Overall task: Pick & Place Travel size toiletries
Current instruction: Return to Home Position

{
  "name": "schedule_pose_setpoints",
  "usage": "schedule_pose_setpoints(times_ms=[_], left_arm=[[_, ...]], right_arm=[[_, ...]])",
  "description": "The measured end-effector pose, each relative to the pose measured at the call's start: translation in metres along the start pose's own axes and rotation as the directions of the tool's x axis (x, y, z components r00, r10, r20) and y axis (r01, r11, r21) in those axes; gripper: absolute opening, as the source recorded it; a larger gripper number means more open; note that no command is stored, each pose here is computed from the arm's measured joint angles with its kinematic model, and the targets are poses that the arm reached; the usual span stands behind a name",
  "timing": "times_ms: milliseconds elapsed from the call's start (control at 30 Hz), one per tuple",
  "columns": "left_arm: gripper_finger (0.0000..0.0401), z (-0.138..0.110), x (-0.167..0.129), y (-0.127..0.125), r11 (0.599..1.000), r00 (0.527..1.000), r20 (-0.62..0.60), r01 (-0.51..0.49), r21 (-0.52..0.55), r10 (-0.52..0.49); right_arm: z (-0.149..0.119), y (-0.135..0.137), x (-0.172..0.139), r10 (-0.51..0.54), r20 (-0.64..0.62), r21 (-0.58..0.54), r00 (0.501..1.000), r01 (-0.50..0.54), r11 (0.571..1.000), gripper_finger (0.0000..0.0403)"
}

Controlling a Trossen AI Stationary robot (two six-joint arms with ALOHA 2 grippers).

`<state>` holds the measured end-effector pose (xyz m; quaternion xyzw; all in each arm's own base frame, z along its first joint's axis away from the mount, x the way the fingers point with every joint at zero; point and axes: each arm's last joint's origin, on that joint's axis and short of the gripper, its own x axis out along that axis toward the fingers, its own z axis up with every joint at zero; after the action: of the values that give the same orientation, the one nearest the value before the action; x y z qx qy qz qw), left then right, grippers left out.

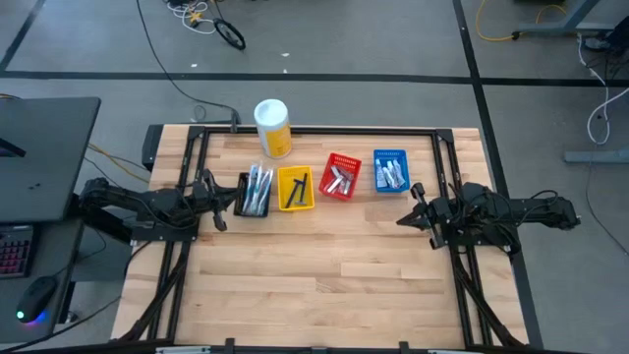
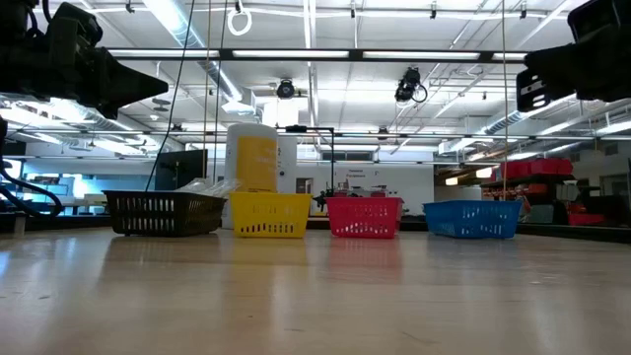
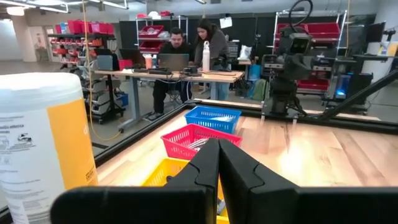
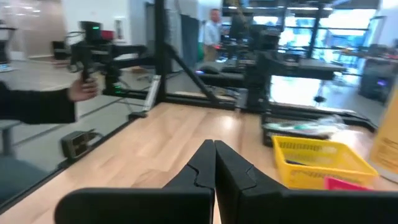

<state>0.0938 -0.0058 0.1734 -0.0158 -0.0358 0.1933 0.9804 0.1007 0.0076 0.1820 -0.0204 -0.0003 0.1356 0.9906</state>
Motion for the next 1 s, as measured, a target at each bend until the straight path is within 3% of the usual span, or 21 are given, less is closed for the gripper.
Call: schedule_pose_setpoints(times_ms=[233,400,667,867,1000], left_arm=[[0.0016,0.000,0.000,-0.004,0.991,0.993,0.003,0.121,0.065,-0.121],[0.0016,0.001,0.000,-0.004,0.990,0.992,0.008,0.128,0.064,-0.129],[0.0016,0.001,-0.001,-0.006,0.976,0.979,0.011,0.203,0.080,-0.205],[0.0016,0.000,-0.002,-0.010,0.935,0.937,0.004,0.349,0.065,-0.350],[0.0016,0.000,-0.002,-0.010,0.932,0.934,0.003,0.357,0.061,-0.357]], right_arm=[[-0.009,-0.002,0.002,-0.067,0.055,-0.042,0.996,0.069,0.997,0.0002],[-0.008,-0.002,0.002,-0.065,0.065,-0.067,0.996,0.070,0.995,0.0002],[-0.013,-0.006,0.002,-0.203,0.007,0.018,0.979,0.203,0.979,0.0002],[-0.013,-0.006,0.002,-0.210,0.009,0.022,0.978,0.210,0.977,0.0002],[-0.013,-0.006,0.002,-0.210,0.008,0.021,0.978,0.210,0.978,0.0003]])
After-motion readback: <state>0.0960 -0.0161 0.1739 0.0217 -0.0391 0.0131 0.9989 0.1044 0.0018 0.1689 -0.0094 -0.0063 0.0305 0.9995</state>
